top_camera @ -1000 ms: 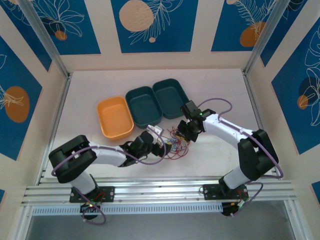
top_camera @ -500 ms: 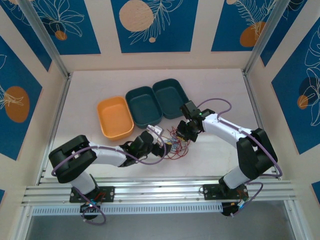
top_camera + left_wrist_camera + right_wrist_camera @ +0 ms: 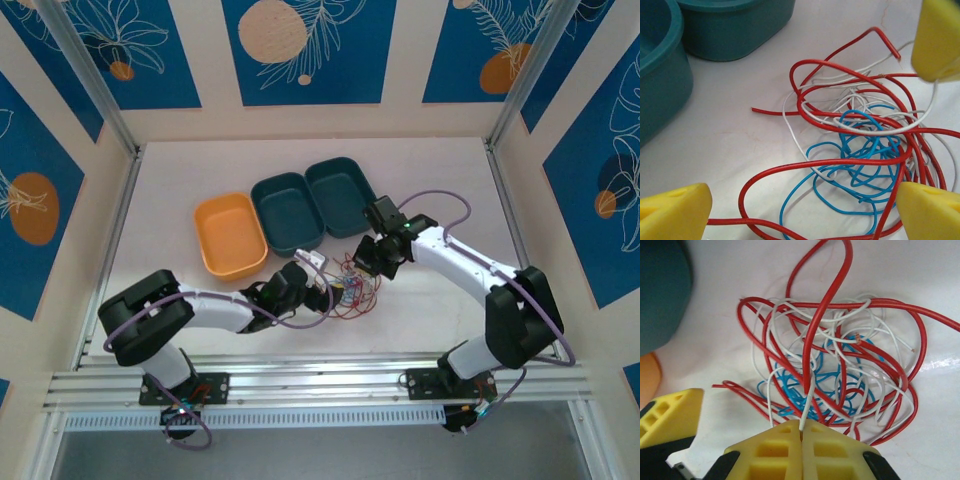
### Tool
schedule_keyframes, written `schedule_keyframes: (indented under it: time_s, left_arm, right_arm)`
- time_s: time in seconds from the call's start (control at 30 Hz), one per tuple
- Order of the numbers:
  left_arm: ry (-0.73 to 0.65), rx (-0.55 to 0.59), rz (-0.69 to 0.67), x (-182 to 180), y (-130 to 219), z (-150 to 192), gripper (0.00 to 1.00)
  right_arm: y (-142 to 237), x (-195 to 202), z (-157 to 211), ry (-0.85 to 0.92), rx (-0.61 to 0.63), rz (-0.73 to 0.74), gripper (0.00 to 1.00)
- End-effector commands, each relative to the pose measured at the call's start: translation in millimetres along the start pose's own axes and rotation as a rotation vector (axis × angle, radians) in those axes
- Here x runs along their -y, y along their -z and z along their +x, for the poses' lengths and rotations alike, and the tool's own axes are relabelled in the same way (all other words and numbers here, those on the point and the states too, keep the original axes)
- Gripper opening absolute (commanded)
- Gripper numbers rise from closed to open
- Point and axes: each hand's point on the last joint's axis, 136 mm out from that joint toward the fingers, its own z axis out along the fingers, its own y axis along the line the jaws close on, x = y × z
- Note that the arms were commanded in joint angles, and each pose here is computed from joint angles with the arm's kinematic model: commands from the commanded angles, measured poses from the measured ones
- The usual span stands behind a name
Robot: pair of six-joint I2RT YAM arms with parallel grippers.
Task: Untangle the cables
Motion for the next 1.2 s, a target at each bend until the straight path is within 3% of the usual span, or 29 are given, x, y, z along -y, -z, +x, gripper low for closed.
schedule_keyframes:
  time_s: [0.0, 0.33, 1.17]
  left_arm:
    - [0.002, 0.010, 0.026, 9, -4, -7, 0.93]
    - [-0.002, 0.006, 0.037, 13, -6, -8, 0.89]
    - [0.003, 0.033, 0.042, 14, -4, -16, 0.87]
  right_arm:
    - [16, -5, 1, 0.020, 0.016, -0.017, 0.04]
    - [43, -19, -6, 0.109, 0.055, -0.051, 0.00]
    - [182, -66, -17, 0.451, 0.394, -0.224, 0.00]
